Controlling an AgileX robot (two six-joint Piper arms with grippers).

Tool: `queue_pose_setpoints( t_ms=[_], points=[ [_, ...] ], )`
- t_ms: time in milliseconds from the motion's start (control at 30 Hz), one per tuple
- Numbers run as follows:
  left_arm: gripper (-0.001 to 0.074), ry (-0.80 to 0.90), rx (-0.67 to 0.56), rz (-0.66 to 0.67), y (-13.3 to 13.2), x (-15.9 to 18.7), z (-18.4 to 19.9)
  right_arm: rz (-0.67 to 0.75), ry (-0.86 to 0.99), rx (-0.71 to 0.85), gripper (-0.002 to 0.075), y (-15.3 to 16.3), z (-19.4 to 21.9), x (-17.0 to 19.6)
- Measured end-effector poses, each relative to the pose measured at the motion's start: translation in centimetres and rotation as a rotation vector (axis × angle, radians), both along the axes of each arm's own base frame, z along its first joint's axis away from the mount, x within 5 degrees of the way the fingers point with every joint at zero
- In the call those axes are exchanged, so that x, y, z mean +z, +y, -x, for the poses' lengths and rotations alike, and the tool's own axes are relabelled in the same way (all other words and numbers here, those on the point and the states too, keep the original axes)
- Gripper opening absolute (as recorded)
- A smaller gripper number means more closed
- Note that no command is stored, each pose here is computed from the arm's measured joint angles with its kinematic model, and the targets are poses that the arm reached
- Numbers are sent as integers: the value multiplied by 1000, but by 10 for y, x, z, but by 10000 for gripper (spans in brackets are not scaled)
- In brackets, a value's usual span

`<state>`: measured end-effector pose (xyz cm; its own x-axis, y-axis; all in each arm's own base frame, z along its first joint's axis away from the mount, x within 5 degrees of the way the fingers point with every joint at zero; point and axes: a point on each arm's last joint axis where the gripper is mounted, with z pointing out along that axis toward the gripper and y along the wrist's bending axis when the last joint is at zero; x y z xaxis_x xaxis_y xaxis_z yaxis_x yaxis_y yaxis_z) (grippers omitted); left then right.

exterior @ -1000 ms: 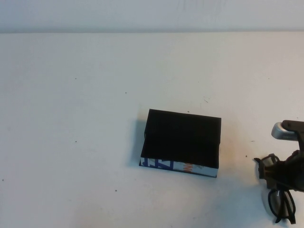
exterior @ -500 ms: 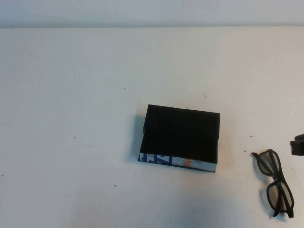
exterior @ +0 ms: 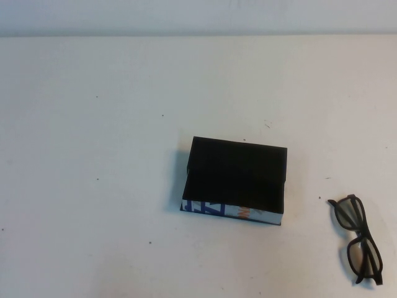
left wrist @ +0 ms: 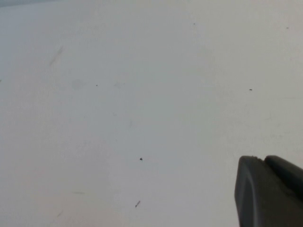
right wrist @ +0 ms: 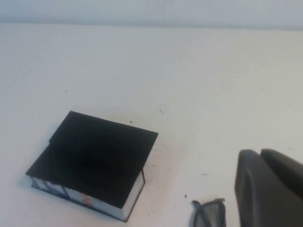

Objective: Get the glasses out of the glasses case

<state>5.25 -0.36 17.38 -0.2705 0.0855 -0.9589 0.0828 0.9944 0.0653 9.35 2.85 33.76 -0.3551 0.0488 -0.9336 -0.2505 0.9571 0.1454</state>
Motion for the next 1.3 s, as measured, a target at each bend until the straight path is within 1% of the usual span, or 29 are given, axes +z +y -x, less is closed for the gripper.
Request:
queue_pose_setpoints(
  t_ms=[67, 200, 300, 400, 533, 1067, 1167, 1300],
  points=[
    [-6, 0, 0, 0, 0, 0, 0, -46, -31, -2, -16, 0, 5, -8],
    [-6, 0, 0, 0, 0, 0, 0, -189, -164, -29, -16, -3, 16, -24],
    [-6, 0, 0, 0, 0, 0, 0, -217, -235, -59, -16, -6, 18, -40],
    [-6, 0, 0, 0, 0, 0, 0, -216, -226, -79, -16, -8, 16, -61],
    [-6, 0, 0, 0, 0, 0, 0, -198, -154, -88, -16, -8, 14, -88],
    [-6, 0, 0, 0, 0, 0, 0, -156, 62, -96, -16, -8, 21, -156],
    [-6, 0, 0, 0, 0, 0, 0, -164, 23, -98, -16, -9, 26, -161],
    [-6, 0, 0, 0, 0, 0, 0, -143, -98, -112, -16, -13, 30, -154]
  ],
)
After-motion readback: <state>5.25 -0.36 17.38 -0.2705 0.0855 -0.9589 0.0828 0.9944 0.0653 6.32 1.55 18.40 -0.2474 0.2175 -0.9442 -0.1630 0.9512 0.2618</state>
